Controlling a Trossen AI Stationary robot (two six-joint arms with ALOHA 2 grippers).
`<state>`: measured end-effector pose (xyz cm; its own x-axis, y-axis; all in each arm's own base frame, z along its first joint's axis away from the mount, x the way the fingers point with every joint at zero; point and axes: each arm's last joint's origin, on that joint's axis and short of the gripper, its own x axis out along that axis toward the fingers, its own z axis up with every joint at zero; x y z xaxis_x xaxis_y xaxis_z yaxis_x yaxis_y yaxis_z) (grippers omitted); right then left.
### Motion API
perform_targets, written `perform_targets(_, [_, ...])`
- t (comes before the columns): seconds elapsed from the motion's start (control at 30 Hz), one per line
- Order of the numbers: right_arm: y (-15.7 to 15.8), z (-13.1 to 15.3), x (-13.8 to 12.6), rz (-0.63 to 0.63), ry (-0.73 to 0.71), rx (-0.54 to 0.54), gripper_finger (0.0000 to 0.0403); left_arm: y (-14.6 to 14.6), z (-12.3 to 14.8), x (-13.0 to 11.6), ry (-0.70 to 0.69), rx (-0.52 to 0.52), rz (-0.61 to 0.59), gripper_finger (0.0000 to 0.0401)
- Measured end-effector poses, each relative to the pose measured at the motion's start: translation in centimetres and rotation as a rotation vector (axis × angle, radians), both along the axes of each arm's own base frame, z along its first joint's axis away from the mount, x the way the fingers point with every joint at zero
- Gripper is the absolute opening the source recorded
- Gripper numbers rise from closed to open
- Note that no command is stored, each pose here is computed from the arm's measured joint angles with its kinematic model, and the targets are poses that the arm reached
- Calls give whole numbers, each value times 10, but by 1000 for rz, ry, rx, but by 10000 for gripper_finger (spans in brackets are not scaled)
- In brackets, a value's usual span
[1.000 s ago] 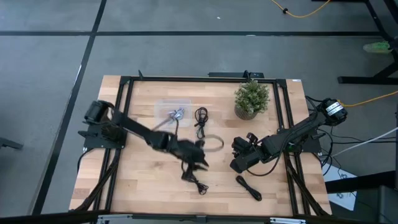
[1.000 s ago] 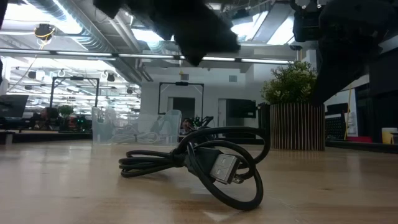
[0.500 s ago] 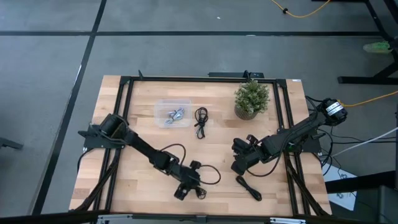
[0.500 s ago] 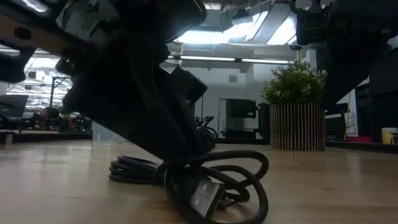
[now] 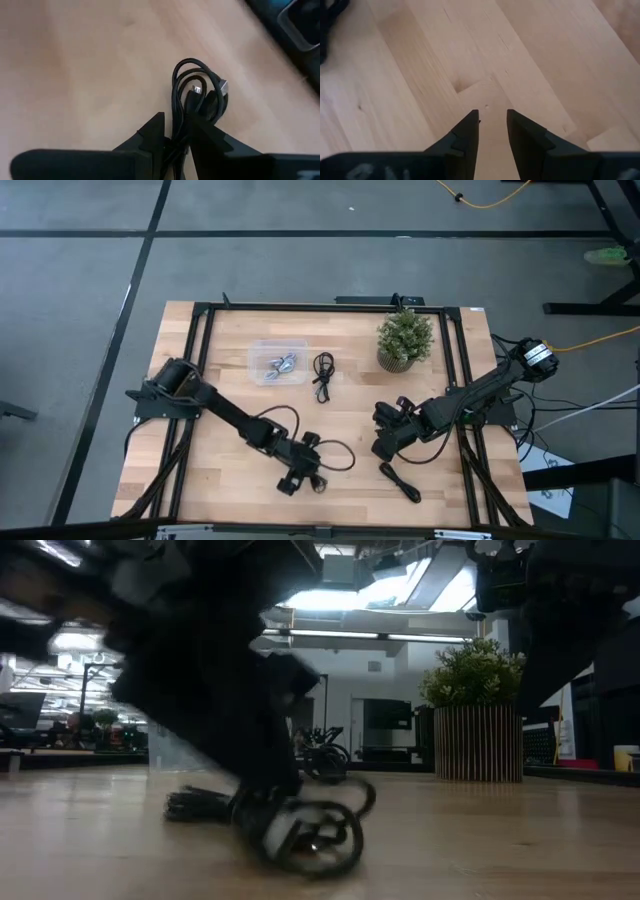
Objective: Pick and place USB-C Cables
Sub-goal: Put the bottom left black USB cable into the transparent bin
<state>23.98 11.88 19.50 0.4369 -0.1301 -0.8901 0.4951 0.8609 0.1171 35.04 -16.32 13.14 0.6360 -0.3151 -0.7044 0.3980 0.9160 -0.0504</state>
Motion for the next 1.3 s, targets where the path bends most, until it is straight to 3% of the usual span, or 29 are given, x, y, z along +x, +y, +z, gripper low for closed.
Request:
perform_targets(0.17, [0,0,0,0,-6,3,106,9,19,2,-43,22,-4,79])
perform_targets(0.43, [1,0,0,3,-1,9,106,5,14,-11,100,4,-12,79])
perform_targets(0.73, [1,0,0,1,-2,10,106,-1,1,-18,120,191,-4,79])
perform_targets(0.97, [1,0,1,1,-4,11,106,0,1,-18,121,160,15,79])
perform_targets(1.17, [1,0,0,2,-2,9,106,-9,21,-9,70,86,-9,79])
perform_targets(1.3, [1,0,0,2,-2,9,106,-9,30,-3,15,151,-28,79])
